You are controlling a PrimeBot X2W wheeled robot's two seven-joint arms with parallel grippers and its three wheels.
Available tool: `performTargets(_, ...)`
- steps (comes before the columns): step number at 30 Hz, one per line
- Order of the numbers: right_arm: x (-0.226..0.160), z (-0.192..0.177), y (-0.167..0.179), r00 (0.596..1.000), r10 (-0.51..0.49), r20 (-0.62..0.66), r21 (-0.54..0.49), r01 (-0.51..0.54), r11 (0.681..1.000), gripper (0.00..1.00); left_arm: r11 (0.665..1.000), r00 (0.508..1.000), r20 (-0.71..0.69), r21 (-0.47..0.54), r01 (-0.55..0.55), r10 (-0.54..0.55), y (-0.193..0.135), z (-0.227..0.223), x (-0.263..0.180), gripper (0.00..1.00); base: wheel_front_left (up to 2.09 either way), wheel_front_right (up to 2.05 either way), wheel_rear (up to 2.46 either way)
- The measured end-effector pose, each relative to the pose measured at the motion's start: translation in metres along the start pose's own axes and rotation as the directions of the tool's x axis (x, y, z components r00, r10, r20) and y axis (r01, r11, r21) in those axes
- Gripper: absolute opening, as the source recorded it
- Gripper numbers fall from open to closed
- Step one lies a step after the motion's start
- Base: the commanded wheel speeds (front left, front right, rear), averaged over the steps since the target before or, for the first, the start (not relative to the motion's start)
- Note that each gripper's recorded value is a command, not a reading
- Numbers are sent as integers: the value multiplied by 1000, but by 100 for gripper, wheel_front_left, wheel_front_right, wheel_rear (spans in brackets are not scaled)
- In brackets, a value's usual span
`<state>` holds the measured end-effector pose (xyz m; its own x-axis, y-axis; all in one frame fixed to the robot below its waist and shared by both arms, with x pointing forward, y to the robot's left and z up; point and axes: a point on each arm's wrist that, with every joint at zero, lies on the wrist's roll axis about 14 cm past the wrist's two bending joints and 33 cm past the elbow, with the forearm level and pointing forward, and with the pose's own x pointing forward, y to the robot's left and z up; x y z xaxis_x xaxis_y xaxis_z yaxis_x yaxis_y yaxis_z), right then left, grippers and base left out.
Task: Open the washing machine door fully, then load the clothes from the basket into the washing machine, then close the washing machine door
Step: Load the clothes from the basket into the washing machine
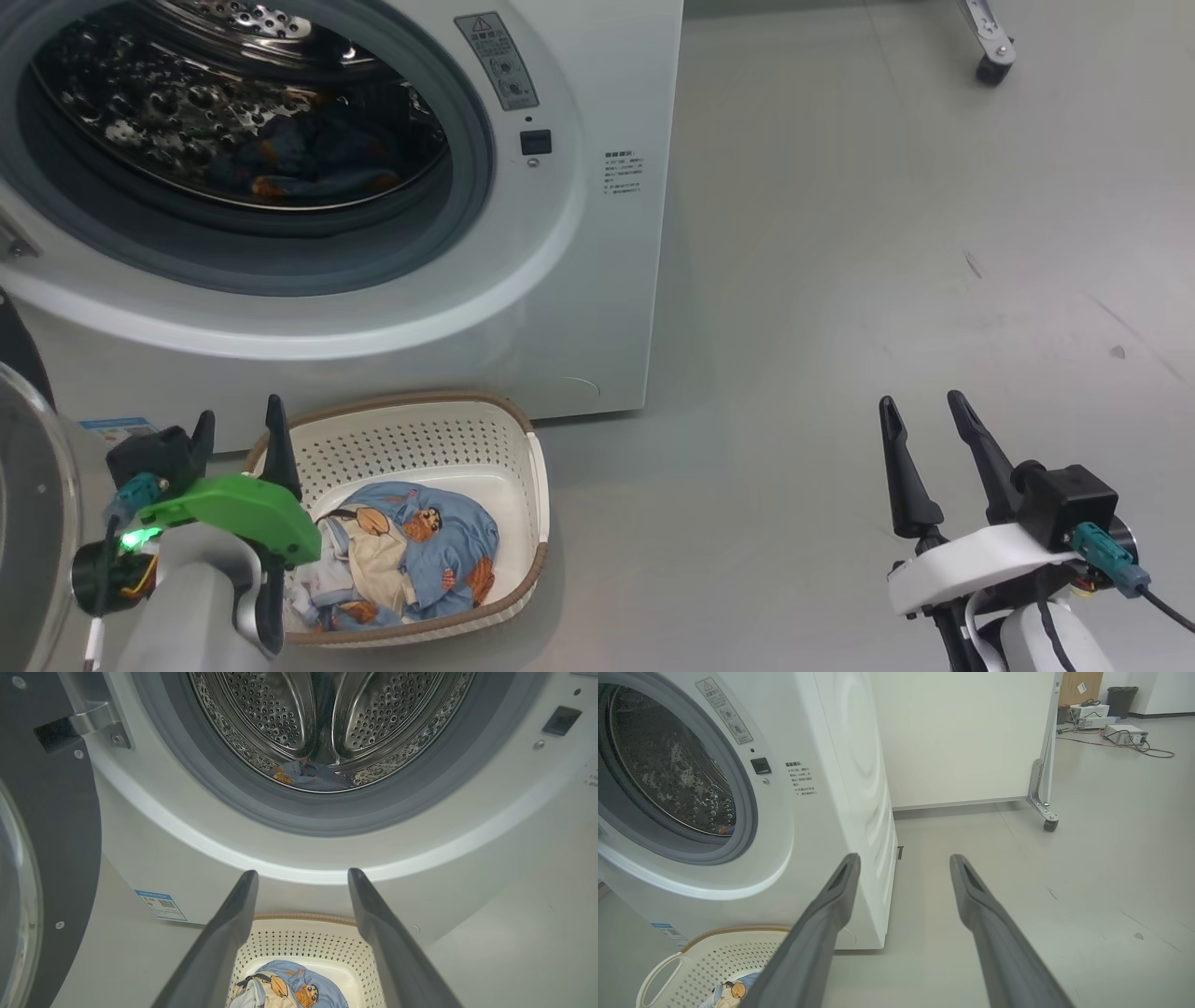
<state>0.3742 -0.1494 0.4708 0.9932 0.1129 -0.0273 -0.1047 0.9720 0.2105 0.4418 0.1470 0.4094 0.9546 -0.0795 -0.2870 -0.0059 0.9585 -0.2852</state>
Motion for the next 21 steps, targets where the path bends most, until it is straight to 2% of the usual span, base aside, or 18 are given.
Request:
performTargets(10, -19, -1, 12, 1000, 31, -4, -4, -31, 1000, 100, 998, 986, 155, 1, -60, 59, 26, 28, -53, 100, 0, 0, 0)
performTargets(21, -33, 3, 13, 999, 36, 12, -18, -36, 999, 100, 992, 974, 189, 1, -124, 122, 48, 15, -111, 100, 0, 0, 0)
